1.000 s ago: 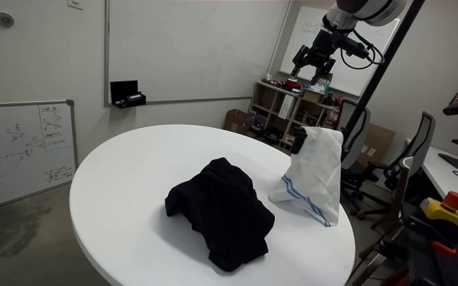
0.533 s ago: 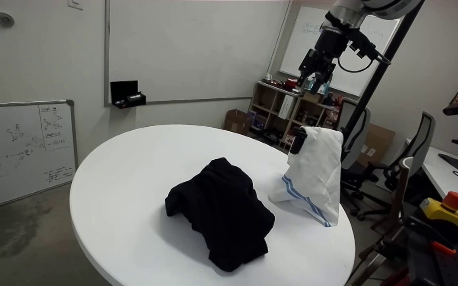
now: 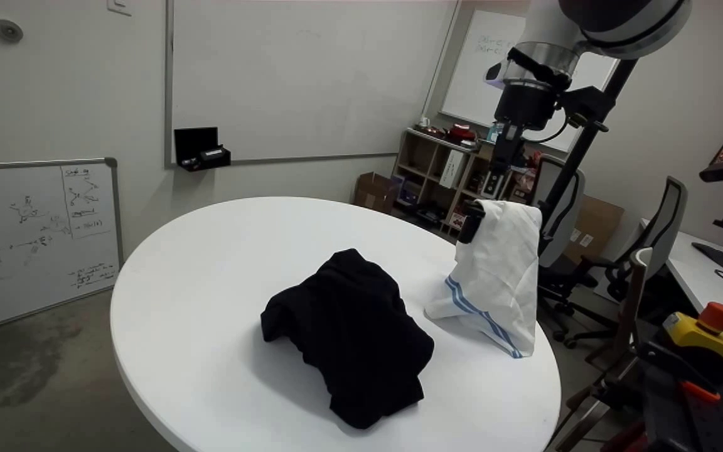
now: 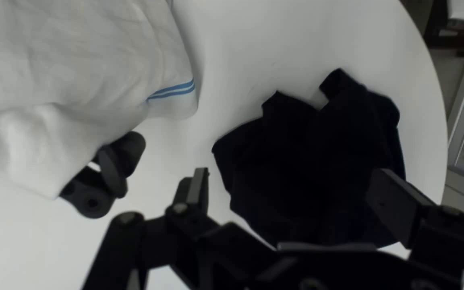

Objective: Hang the towel on the stand then hang the black t-shirt on the stand

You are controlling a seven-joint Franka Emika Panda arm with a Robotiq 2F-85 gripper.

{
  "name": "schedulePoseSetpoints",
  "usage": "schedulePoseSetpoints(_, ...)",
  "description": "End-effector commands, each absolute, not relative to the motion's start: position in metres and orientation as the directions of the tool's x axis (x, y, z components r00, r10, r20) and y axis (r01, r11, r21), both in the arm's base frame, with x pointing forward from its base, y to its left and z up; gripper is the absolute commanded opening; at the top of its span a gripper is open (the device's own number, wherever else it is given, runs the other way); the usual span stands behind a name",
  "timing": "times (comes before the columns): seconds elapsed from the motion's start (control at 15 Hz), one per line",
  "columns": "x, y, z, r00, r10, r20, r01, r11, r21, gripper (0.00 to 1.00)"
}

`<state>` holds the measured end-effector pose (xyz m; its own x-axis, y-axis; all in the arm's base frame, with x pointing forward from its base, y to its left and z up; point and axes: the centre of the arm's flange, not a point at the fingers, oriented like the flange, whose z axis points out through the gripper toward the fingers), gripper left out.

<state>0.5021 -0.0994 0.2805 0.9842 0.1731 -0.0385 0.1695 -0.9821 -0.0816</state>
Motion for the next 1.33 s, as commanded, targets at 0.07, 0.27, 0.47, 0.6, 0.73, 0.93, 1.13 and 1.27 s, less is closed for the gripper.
schedulePoseSetpoints(0.07, 0.460, -0.073, 0.273, 0.947, 0.315, -0.061, 0.310, -0.947, -0.084, 1.00)
schedulePoseSetpoints(0.27, 0.472, -0.072, 0.265, 0.955, 0.286, -0.075, 0.279, -0.956, -0.095, 1.00)
schedulePoseSetpoints(0.47, 0.469, -0.091, 0.256, 0.968, 0.228, -0.105, 0.221, -0.972, -0.074, 1.00)
schedulePoseSetpoints(0.6, 0.466, -0.110, 0.236, 0.978, 0.175, -0.115, 0.169, -0.984, -0.057, 1.00)
schedulePoseSetpoints(0.73, 0.468, -0.117, 0.219, 0.981, 0.150, -0.124, 0.145, -0.988, -0.044, 1.00)
schedulePoseSetpoints(0.93, 0.476, -0.107, 0.199, 0.978, 0.165, -0.129, 0.163, -0.986, -0.026, 1.00)
schedulePoseSetpoints(1.13, 0.487, -0.066, 0.188, 0.962, 0.243, -0.120, 0.245, -0.970, -0.004, 1.00)
schedulePoseSetpoints(1.27, 0.498, -0.031, 0.184, 0.944, 0.313, -0.103, 0.318, -0.948, 0.030, 1.00)
